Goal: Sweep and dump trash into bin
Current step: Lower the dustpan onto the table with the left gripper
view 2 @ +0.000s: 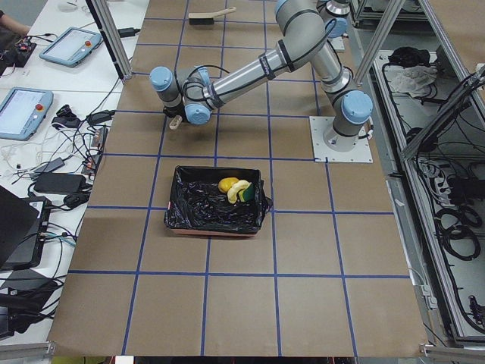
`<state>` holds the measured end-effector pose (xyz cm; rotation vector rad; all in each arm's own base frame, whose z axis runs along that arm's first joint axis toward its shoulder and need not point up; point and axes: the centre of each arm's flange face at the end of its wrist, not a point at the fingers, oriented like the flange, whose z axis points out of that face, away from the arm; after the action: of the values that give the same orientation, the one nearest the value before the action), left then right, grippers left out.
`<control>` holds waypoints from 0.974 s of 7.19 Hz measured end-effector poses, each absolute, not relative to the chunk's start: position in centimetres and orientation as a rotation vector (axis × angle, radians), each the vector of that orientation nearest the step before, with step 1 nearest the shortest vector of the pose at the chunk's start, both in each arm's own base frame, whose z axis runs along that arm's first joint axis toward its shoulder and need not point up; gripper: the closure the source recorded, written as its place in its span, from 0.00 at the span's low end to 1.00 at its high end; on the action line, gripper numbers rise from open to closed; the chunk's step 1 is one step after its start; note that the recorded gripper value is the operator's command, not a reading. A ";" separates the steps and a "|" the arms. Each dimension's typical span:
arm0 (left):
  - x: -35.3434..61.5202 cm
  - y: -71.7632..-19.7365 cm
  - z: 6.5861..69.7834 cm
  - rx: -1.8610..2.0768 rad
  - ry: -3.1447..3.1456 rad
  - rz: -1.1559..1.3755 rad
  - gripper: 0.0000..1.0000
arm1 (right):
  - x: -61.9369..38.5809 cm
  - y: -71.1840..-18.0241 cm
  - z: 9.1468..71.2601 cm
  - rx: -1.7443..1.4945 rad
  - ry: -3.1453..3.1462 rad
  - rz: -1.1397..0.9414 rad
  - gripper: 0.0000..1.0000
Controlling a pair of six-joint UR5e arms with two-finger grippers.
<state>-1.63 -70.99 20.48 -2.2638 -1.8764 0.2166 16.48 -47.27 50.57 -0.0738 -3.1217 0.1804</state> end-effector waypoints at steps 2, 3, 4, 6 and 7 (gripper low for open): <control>-1.1 -71.0 21.1 -2.271 -1.883 0.225 1.00 | 16.5 -47.3 50.5 -0.075 -3.122 0.179 0.00; -0.8 -70.9 21.6 -2.274 -1.888 0.232 1.00 | 16.5 -47.2 50.5 -0.076 -3.121 0.177 0.00; -0.4 -70.8 21.5 -2.264 -1.893 0.235 1.00 | 16.5 -47.2 50.5 -0.076 -3.121 0.175 0.00; 0.3 -70.7 21.2 -2.217 -1.926 0.236 1.00 | 16.5 -47.2 50.5 -0.076 -3.120 0.174 0.00; 0.5 -70.6 21.3 -2.187 -1.954 0.233 1.00 | 16.5 -47.1 50.6 -0.076 -3.120 0.178 0.00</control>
<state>0.48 -70.60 21.34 -2.1872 -1.9544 0.2325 16.45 -47.13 50.60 -0.0762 -3.1198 0.1782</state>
